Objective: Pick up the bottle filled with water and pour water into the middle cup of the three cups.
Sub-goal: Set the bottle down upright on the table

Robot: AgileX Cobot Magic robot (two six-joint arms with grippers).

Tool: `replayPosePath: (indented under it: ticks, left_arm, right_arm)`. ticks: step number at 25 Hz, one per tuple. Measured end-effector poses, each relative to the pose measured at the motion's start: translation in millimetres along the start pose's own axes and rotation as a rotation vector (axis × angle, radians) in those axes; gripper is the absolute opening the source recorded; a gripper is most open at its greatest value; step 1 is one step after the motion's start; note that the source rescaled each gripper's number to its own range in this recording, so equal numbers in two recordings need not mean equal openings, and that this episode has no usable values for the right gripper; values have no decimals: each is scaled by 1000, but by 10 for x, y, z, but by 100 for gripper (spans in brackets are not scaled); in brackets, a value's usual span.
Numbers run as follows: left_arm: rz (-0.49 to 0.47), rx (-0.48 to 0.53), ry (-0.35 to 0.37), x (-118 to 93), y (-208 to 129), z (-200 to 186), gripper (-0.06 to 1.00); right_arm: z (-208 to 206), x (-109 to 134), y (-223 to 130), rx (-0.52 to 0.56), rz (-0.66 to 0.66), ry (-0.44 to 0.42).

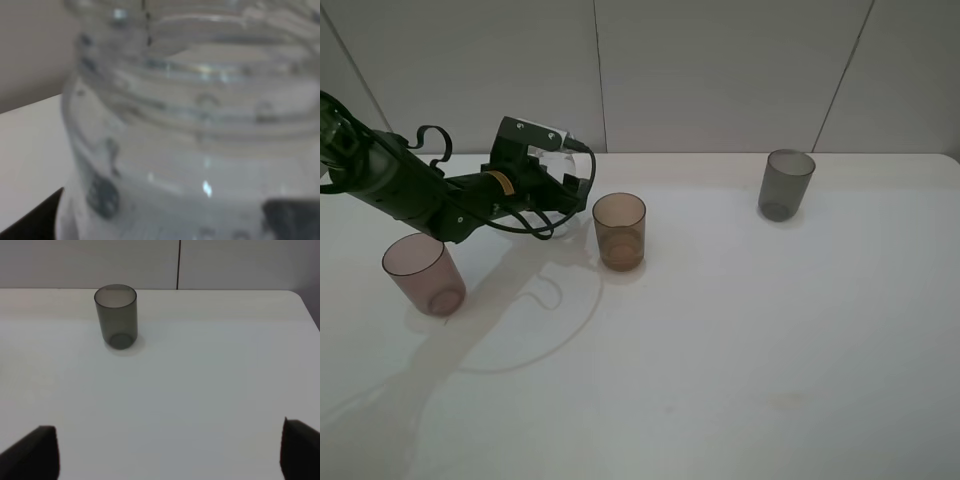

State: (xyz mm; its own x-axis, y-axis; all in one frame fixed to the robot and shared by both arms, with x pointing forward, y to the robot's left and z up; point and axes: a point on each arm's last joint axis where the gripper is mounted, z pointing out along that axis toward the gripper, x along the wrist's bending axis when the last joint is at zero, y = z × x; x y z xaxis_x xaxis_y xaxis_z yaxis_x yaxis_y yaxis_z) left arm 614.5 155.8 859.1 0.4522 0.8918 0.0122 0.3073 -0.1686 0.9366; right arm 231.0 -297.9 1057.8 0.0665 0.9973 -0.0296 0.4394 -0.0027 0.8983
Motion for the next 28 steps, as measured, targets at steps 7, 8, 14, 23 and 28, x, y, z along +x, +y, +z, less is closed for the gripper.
replayPosePath:
  ticks: [7,8,14,23,28]
  left_arm:
    - [6,-53,3,4,206,-63,80]
    - [7,-57,3,4,227,-70,80]
    - [23,-66,-2,-3,374,-159,80]
    - [33,-122,1,-12,620,-348,80]
    - [39,-168,5,-12,808,-450,80]
  right_arm:
    - [0,0,0,0,0,0]
    - [0,0,0,0,0,0]
    - [0,0,0,0,0,0]
    - [0,0,0,0,0,0]
    - [0,0,0,0,0,0]
